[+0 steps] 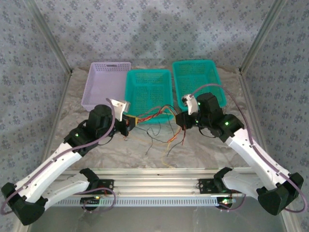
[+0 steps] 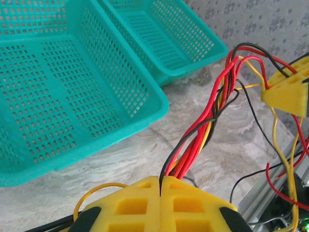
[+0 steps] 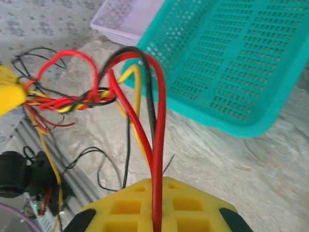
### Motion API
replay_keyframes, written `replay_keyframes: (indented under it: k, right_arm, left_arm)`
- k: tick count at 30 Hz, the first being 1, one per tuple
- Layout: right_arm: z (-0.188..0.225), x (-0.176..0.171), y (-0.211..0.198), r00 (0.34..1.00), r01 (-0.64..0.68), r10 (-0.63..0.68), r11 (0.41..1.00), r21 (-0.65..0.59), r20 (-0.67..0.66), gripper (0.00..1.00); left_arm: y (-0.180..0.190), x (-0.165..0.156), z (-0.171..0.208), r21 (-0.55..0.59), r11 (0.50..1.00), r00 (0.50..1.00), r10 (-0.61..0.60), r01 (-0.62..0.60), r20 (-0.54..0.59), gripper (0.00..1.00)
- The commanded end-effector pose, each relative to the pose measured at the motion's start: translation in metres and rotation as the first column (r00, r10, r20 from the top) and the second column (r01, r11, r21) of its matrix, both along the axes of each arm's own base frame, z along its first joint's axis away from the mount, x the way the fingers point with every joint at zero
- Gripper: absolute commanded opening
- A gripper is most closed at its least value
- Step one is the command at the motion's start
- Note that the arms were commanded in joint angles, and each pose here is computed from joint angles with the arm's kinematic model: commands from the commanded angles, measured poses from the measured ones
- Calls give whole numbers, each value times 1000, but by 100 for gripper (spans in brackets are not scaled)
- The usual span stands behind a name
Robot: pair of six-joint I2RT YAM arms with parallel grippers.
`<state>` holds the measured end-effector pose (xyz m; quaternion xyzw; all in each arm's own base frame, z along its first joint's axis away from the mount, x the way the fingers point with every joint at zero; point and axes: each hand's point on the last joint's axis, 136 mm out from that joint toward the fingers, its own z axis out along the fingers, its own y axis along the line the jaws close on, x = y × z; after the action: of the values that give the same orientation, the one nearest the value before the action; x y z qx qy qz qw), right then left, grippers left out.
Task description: Untangle the cables
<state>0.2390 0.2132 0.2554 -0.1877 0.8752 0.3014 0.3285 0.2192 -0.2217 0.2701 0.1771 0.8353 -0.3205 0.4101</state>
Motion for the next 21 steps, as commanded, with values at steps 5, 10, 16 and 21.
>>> replay_keyframes:
  k: [5,10,16,21]
  right_arm:
    - [-7,12,-43,984,171,-164,977,-129,67,0]
    - [-7,24,-96,911,410,-389,892,-193,138,0]
    - [-5,25,-122,859,511,-494,845,-159,135,0]
    - [16,22,-77,932,338,-339,941,30,128,0]
  left_arm:
    - [25,1,8,46,996,995,78,-81,59,0]
    - [39,0,7,117,986,991,107,-116,80,0]
    - [57,2,1,205,964,984,148,-167,103,0]
    - [54,3,1,172,970,983,156,-171,97,0]
